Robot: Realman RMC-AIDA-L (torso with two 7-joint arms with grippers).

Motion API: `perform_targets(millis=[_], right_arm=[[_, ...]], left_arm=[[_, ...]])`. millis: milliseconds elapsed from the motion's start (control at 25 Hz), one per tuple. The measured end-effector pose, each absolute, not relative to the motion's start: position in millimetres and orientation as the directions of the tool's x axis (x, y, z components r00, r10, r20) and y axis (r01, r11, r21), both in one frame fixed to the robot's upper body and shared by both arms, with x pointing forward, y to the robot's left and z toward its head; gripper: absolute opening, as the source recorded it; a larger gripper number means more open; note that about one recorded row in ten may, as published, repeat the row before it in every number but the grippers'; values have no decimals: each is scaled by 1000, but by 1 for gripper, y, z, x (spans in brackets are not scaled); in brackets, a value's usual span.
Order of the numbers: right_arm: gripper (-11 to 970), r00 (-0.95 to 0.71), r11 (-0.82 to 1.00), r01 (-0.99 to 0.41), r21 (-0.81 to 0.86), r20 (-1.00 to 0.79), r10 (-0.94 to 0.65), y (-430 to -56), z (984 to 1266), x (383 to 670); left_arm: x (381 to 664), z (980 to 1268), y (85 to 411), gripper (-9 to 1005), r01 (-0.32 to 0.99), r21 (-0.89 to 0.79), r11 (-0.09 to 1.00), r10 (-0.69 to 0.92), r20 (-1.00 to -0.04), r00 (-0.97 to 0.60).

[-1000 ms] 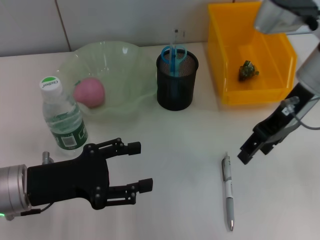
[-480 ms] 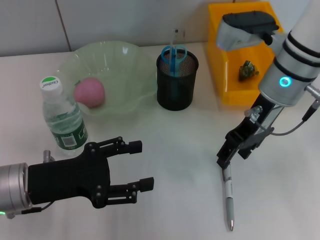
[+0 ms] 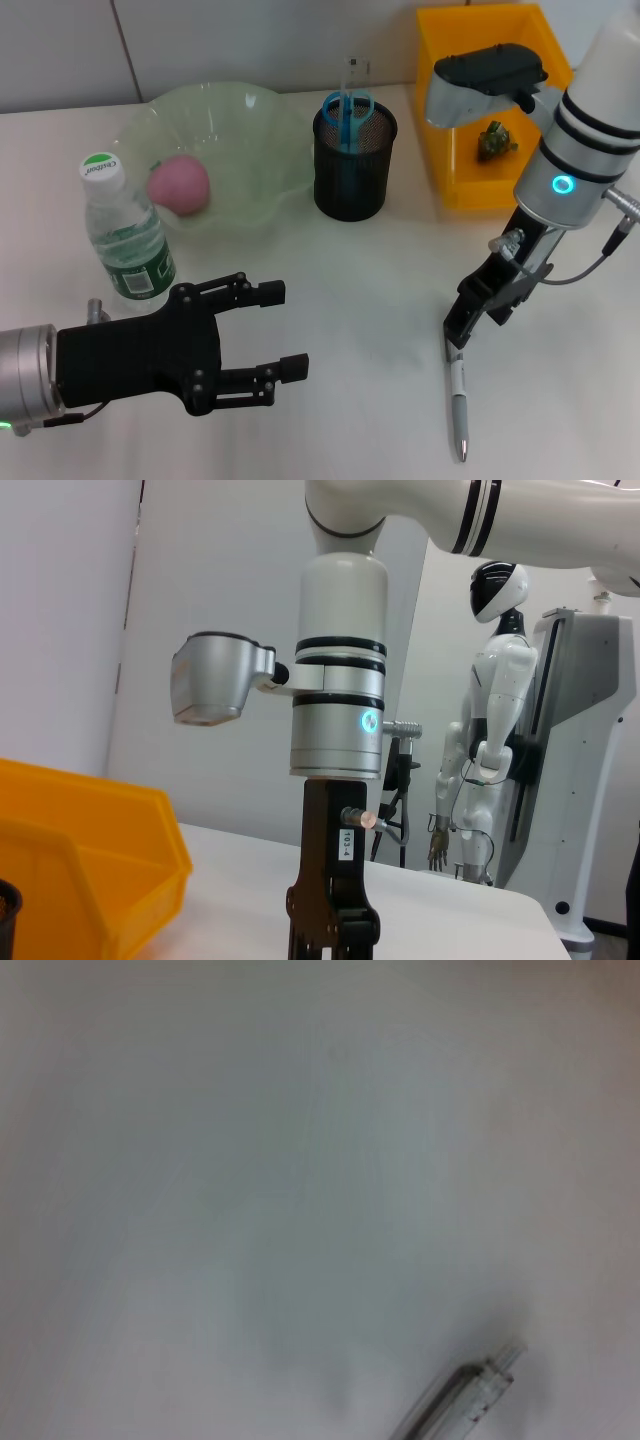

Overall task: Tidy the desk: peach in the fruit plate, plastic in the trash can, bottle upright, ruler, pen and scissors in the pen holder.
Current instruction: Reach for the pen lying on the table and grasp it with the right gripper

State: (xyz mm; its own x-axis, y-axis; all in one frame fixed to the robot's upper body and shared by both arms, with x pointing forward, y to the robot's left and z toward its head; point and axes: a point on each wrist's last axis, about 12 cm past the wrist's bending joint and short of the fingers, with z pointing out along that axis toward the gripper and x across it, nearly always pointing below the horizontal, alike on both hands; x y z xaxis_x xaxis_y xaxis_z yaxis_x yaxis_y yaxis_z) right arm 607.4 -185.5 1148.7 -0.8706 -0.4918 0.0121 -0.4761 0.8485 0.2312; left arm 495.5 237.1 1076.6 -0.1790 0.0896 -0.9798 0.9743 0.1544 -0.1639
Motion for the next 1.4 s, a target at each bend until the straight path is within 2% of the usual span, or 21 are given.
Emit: perform_targets(millis=[480,1400], right_arm=[[668,-846,829,-520,204,12,-533,-177,1139,607],[668,-794,781,-594,190,16,-608,-161,1138,605]], left_arm=[[495,1077,237,813,974,-168,150,87,-979,-182],[495,1077,236,812,973,-177,145,84,-978,-190]])
